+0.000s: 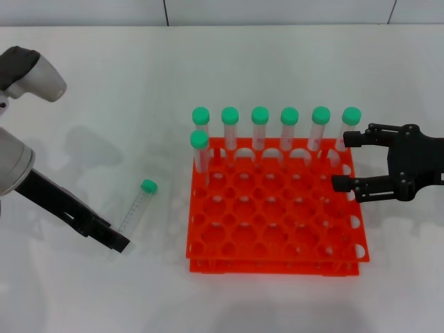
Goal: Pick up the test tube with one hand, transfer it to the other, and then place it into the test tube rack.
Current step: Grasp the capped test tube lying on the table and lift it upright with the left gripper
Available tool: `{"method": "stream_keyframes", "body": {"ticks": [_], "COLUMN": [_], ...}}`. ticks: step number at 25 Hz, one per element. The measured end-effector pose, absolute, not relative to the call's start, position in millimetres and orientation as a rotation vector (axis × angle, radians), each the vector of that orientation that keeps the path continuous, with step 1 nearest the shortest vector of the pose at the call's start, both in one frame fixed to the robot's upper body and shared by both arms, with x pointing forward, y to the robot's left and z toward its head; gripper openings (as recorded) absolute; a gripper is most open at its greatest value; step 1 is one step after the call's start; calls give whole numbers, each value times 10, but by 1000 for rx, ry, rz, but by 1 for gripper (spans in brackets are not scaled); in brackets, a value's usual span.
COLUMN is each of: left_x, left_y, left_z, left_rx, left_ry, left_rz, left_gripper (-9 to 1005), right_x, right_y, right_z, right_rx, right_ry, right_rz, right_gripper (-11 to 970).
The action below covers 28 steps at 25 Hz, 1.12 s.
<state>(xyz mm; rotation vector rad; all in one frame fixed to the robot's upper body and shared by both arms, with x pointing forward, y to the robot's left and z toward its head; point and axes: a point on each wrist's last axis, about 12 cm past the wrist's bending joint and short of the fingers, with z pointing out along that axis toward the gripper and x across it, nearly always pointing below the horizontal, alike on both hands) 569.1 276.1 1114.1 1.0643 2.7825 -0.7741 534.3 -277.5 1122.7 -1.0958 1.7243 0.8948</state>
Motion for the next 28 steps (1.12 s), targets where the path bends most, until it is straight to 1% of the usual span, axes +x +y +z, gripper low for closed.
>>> {"method": "stream_keyframes", "body": {"ticks": [5, 10, 28], "left_x": [5708, 5721, 5732], "left_y": [2736, 2727, 2665], "left_z": [11149, 11151, 11102], "left_rx": [1073, 1070, 1112], "left_ry": [2775, 2772, 2790], "left_rz": [-770, -763, -728], "left_gripper": [596, 515, 438], "right_x": [5343, 5342, 5335], "right_y": [-2776, -2776, -2784], "right_z": [11226, 11225, 11204], "right_rx": [-1096, -1097, -1094], "right_ry": [1725, 1723, 1724], "right_rz": [895, 894, 895], "right_gripper": [870, 870, 867]}}
